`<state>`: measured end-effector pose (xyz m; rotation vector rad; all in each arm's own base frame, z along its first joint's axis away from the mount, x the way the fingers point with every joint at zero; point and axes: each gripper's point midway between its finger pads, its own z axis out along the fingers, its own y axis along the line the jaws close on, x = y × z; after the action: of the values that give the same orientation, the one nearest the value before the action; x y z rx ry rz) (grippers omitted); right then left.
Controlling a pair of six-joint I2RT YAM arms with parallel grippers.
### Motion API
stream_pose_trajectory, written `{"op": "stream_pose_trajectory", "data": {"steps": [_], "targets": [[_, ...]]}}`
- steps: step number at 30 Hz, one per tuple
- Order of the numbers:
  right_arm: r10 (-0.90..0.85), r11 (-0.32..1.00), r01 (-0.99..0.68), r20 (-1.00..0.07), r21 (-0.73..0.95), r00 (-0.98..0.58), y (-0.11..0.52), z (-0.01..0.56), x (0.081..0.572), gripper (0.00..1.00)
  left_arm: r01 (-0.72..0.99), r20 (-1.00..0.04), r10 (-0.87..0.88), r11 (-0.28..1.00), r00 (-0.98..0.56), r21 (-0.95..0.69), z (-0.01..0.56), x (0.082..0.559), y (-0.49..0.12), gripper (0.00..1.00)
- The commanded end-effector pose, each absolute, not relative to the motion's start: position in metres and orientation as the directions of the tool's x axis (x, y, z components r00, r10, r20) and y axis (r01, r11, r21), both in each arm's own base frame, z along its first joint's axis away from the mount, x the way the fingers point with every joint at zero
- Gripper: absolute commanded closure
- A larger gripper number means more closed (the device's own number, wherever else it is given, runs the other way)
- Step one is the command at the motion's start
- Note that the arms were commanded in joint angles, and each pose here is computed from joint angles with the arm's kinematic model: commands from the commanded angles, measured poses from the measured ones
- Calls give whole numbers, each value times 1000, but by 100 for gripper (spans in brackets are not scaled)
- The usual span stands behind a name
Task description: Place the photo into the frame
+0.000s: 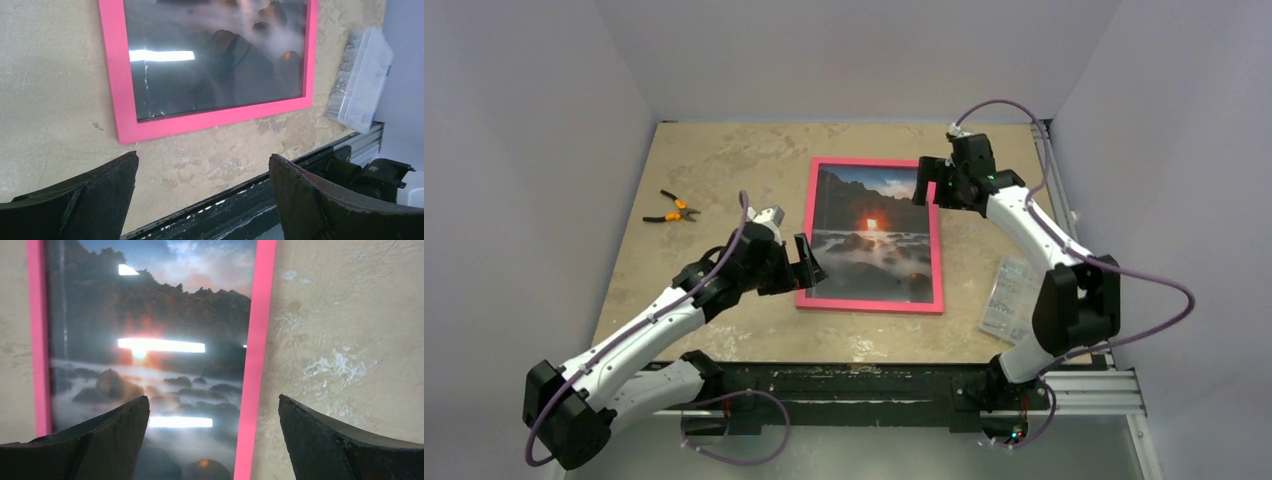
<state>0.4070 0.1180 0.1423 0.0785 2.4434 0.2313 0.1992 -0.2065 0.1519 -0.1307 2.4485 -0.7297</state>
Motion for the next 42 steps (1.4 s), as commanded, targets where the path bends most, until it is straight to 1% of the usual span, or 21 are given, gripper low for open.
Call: {"op": "stream_pose_trajectory", "data": {"steps": [1,7,11,13,15,19,22,27,31,33,34,38,39,40,42], "targets": [[186,946,-49,-663,320,-725,124,168,386,1,192,-545,-297,719,-784,-668,179,218,-219,0],[218,925,-64,-662,374,-717,115,173,350,1,235,-577,-421,627,-700,-743,192,239,-186,0],[231,921,-74,-688,384,-688,108,176,327,1,214,-623,-523,640,-582,-738,201,252,-142,0],[241,924,-84,-738,374,-630,101,189,318,1,210,-669,-542,675,-509,-707,207,254,-122,0],[243,928,-97,-783,359,-572,95,198,310,1,201,-737,-524,739,-428,-643,212,255,-105,0],[207,949,-134,-881,287,-426,80,213,299,1,131,-860,-414,875,-298,-467,212,253,-69,0],[193,964,-120,-932,239,-306,67,216,295,1,50,-907,-338,931,-250,-361,206,252,-45,0],[202,977,-31,-967,209,-156,43,201,294,2,-72,-941,-271,962,-203,-262,181,261,-16,0],[186,982,42,-977,182,-106,27,174,294,2,-98,-960,-222,973,-172,-207,156,273,-8,0],[173,983,85,-980,165,-98,19,159,294,2,-144,-964,-214,971,-157,-192,158,279,1,0],[171,982,99,-981,162,-90,16,154,295,2,-140,-970,-189,976,-156,-167,159,283,2,0],[87,990,110,-995,82,-44,8,138,297,2,-162,-984,-110,983,-143,-86,150,300,10,0],[84,987,137,-996,80,-25,3,135,298,2,-172,-987,-95,982,-130,-72,147,303,13,0],[75,986,147,-997,74,3,1,137,299,2,-183,-987,-91,981,-131,-66,138,306,15,0],[77,985,153,-997,76,4,1,133,303,2,-195,-991,-97,978,-95,-77,130,311,17,0]]}}
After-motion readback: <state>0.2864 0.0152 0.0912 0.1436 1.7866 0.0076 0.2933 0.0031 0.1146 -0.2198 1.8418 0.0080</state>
